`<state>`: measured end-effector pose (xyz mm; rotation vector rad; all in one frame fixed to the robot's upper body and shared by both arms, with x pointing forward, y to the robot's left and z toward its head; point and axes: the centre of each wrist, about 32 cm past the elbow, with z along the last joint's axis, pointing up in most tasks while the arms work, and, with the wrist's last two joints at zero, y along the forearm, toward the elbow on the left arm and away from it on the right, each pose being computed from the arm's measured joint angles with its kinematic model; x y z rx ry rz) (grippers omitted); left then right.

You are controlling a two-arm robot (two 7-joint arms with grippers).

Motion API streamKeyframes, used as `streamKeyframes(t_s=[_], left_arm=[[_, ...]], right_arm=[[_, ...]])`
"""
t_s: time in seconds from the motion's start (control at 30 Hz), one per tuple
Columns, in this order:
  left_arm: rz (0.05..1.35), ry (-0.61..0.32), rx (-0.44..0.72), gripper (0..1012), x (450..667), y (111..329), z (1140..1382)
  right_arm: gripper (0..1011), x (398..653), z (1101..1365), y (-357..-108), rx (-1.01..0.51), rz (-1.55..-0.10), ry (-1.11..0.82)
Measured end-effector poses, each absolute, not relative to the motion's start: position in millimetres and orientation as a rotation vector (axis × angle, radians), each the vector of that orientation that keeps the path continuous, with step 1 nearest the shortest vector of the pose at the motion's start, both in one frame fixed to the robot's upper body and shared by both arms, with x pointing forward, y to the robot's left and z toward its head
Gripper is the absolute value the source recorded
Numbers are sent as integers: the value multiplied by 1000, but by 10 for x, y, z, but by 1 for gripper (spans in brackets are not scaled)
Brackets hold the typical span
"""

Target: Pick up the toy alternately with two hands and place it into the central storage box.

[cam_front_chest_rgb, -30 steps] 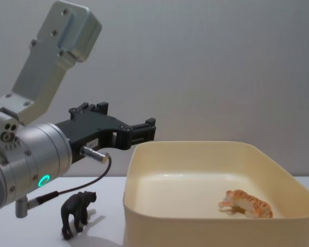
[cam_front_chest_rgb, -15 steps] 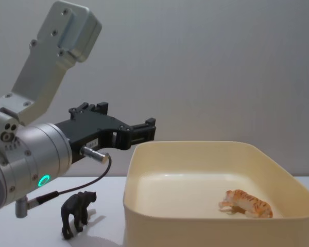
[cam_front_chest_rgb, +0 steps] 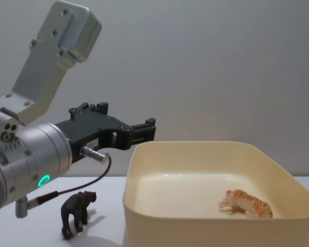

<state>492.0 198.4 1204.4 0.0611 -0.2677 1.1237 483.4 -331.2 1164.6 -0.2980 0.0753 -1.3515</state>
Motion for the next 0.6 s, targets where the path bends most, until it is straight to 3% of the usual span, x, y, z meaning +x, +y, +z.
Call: streamKeyframes(t_s=[0.6], left_arm=[[1124, -268, 61, 1001, 4920, 1984, 12044]], right_arm=[[337, 5128, 12255, -2888, -45, -1175, -27]])
